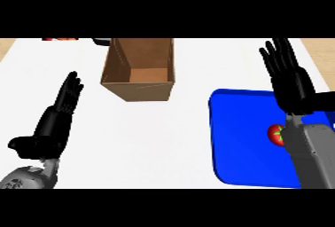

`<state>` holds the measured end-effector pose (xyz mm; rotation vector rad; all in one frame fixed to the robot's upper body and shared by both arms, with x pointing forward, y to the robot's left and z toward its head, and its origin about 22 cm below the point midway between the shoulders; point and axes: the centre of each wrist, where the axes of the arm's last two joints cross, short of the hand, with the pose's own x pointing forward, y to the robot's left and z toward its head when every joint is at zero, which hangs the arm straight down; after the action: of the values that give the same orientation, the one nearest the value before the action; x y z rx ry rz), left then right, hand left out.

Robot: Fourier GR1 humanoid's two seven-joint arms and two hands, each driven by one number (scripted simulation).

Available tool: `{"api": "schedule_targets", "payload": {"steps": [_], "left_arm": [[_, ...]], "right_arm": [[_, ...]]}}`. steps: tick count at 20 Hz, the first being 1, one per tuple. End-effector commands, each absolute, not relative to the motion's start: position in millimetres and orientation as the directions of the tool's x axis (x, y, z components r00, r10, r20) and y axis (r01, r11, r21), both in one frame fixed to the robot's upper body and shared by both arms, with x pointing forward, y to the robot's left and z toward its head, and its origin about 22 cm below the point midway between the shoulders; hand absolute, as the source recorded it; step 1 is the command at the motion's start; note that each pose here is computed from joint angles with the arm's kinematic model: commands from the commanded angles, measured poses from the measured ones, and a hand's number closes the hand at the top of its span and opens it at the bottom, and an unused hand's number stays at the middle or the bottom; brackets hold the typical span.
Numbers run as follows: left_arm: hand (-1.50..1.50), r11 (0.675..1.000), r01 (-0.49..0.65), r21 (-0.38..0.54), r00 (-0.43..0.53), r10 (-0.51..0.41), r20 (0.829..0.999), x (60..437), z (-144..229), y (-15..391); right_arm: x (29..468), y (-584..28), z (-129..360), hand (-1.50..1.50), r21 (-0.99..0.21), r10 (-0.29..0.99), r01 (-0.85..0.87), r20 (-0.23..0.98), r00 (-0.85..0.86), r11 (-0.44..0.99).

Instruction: Pick the tomato from the tray and place it in the cardboard box

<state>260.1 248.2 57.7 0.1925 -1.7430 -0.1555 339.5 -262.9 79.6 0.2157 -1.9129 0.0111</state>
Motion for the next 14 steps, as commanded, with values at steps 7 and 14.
{"api": "schedule_targets", "payload": {"steps": [7,14], "left_arm": [[0.00,0.963,0.077,0.258,-0.071,-0.253,0.965,254.9,40.3,244.9],[0.00,0.935,0.210,0.284,-0.105,-0.268,0.958,254.5,49.0,235.1]], "right_arm": [[313.7,-318.1,79.7,-1.50,0.239,-0.018,0.450,0.897,-0.442,0.861],[218.4,-385.3,-24.5,-1.50,-0.880,0.840,0.250,0.466,0.279,0.405]]}}
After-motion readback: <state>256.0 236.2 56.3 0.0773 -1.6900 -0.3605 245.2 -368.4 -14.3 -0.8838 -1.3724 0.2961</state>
